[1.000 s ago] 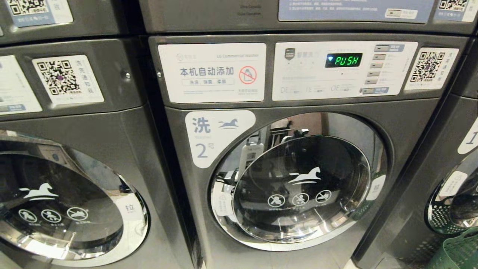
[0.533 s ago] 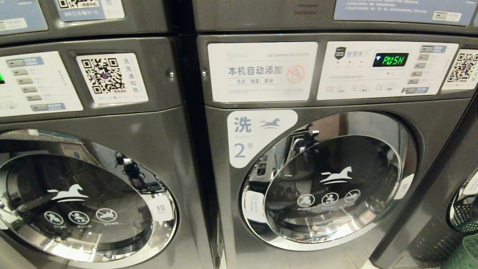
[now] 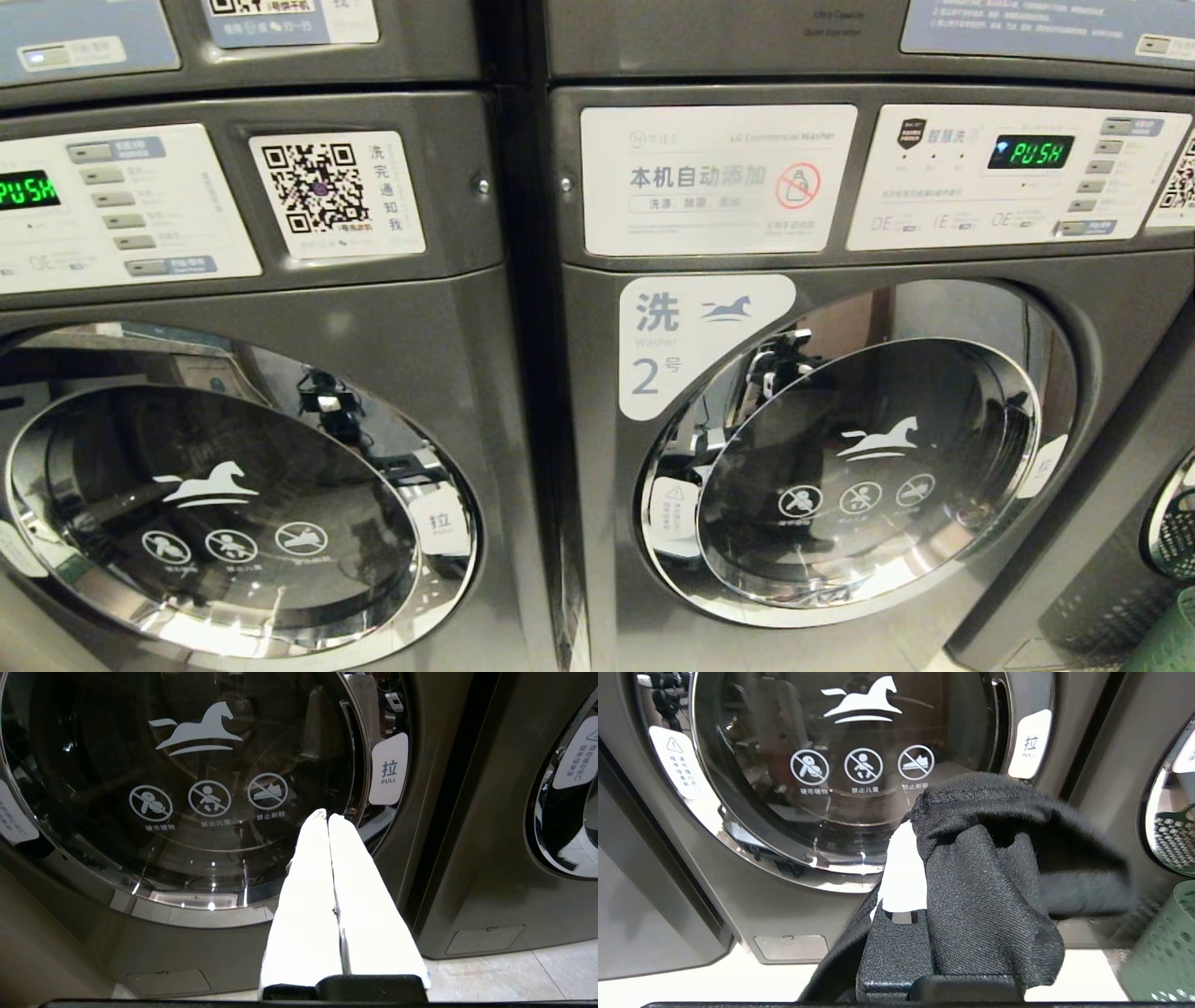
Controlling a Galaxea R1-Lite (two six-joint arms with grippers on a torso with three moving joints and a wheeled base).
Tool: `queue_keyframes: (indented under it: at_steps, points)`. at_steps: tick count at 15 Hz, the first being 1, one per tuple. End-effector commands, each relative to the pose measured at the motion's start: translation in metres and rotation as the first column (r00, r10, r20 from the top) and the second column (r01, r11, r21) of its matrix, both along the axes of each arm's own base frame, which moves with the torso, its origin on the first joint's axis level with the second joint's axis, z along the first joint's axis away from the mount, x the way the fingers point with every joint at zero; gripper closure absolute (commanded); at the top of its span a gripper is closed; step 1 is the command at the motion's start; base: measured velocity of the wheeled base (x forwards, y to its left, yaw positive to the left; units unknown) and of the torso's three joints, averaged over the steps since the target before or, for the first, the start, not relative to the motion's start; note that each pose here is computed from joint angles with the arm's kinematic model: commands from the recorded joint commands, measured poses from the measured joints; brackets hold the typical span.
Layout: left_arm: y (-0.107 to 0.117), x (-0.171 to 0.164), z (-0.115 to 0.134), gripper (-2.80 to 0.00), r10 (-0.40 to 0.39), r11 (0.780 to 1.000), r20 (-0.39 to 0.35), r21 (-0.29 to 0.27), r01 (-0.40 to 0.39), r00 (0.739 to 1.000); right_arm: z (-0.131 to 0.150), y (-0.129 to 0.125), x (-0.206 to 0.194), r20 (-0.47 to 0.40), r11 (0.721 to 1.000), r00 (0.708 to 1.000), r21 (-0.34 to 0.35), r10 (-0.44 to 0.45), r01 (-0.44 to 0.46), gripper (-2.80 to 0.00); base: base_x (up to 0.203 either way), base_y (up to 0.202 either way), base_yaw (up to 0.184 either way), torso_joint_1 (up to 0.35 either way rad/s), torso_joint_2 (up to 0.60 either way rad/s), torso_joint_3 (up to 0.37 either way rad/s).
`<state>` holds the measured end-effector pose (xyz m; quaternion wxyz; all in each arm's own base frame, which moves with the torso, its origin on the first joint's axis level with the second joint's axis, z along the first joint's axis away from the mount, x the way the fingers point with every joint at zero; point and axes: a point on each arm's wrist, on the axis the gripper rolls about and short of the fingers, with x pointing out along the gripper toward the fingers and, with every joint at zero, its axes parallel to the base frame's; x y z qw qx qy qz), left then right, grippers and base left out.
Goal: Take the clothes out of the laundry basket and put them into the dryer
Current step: Put the clothes in the dryer
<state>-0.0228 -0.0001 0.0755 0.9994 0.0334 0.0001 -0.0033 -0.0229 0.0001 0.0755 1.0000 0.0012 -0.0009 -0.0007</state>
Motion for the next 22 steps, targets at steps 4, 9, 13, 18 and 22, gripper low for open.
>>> queue_keyframes:
  at_steps: [4, 9, 13, 18, 22]
  points:
    - [0.0, 0.0, -0.0002, 0.0, 0.0, 1.0, -0.001, 0.001, 0.0, 1.0, 0.0001, 0.0, 0.0001, 0.0, 1.0, 1.0, 0.001, 0.001, -0.001, 0.0, 0.154, 0.0, 0.001, 0.0, 0.0, 0.003]
    - [0.0, 0.0, -0.0002, 0.0, -0.001, 1.0, -0.001, -0.001, 0.001, 1.0, 0.0001, 0.0, 0.0001, 0.0, 1.0, 1.0, 0.001, 0.001, -0.001, 0.0, 0.197, 0.0, 0.0, 0.001, 0.01, 0.004]
    - [0.0, 0.0, -0.0002, 0.0, 0.002, 1.0, -0.001, -0.004, -0.002, 1.0, 0.0001, 0.0, 0.0001, 0.0, 1.0, 1.0, 0.001, 0.001, -0.001, 0.0, 0.193, 0.0, 0.0, 0.006, 0.0, 0.0]
    - [0.0, 0.0, -0.0001, 0.0, 0.002, 1.0, -0.001, -0.004, -0.002, 1.0, 0.0001, 0.0, 0.0001, 0.0, 1.0, 1.0, -0.001, 0.001, -0.001, 0.0, 0.044, 0.0, -0.001, 0.004, 0.0, -0.001]
    - [0.0, 0.0, -0.0001, 0.0, 0.002, 1.0, 0.0, -0.005, -0.002, 1.0, 0.0001, 0.0, 0.0001, 0.0, 1.0, 1.0, -0.006, 0.003, -0.003, 0.0, 0.0, 0.0, 0.0, 0.0, 0.0, 0.0]
